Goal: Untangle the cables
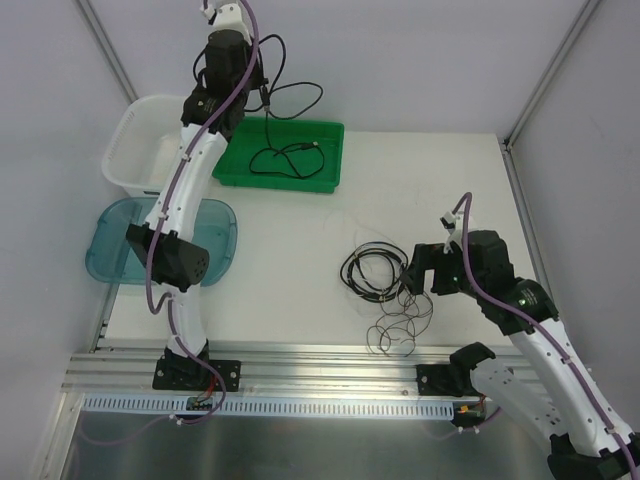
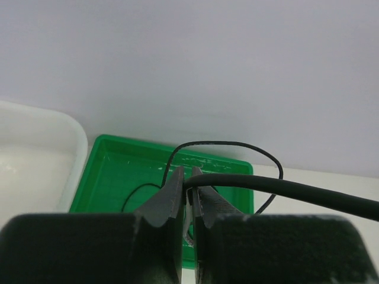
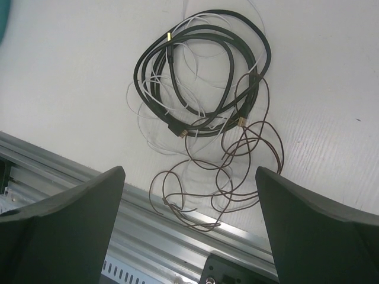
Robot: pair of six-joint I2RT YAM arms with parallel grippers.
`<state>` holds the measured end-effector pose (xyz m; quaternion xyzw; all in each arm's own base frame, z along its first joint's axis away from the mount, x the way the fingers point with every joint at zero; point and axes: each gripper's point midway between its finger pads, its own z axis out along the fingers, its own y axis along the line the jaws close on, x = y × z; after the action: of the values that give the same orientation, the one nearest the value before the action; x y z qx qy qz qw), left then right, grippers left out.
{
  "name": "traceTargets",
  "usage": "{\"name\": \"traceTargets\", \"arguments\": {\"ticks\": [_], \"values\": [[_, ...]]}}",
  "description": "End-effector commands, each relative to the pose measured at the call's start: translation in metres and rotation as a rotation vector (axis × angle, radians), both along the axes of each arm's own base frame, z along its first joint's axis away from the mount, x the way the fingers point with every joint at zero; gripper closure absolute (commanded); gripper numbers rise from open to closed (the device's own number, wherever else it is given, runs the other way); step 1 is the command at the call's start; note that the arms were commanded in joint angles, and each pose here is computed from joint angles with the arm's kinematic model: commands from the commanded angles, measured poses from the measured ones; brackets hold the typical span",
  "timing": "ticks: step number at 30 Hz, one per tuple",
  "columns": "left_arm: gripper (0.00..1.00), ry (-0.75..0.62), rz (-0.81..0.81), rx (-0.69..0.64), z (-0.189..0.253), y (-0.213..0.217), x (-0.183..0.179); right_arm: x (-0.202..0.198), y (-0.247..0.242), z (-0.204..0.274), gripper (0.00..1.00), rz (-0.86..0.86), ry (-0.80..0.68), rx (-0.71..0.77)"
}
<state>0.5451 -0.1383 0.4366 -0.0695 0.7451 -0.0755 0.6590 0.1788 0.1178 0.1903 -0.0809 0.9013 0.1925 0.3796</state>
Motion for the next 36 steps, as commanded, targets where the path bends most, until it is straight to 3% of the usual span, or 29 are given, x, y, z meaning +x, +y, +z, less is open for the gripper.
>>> {"name": "traceTargets", "arguments": {"ticks": [1,6,12,19,23,25,27,28,31,36], "values": [[1.0,-0.026,0.055,0.006,-0.019,0.016,0.032,-0.005,0.0,-0.006,0.03,0.01,0.022,-0.006],[1.0,0.148,0.055,0.054,-0.126,0.018,0.076,-0.004,-0.001,-0.014,0.03,0.008,0.044,-0.024],[0.99,0.301,0.058,0.062,-0.225,0.025,0.104,-0.004,0.004,-0.02,0.03,0.018,0.071,-0.014],[0.96,0.372,-0.011,0.029,-0.272,0.011,0.11,-0.002,0.006,-0.028,0.03,0.02,0.099,-0.023],[0.88,0.395,-0.094,0.06,-0.291,-0.001,0.113,0.0,0.009,-0.028,0.03,0.023,0.102,-0.011],[0.76,0.403,-0.125,0.083,-0.298,-0.003,0.112,0.0,0.008,-0.029,0.03,0.019,0.105,-0.012],[0.57,0.397,-0.13,0.093,-0.293,-0.003,0.111,-0.001,0.008,-0.03,0.03,0.019,0.11,-0.015],[0.42,0.393,-0.124,0.102,-0.29,-0.001,0.111,-0.001,0.008,-0.029,0.03,0.019,0.109,-0.014],[0.2,0.362,-0.09,0.12,-0.27,0.006,0.11,-0.001,0.008,-0.028,0.03,0.02,0.107,-0.012],[0.08,0.334,-0.049,0.161,-0.248,0.02,0.106,-0.001,0.009,-0.027,0.03,0.022,0.108,-0.007]]}}
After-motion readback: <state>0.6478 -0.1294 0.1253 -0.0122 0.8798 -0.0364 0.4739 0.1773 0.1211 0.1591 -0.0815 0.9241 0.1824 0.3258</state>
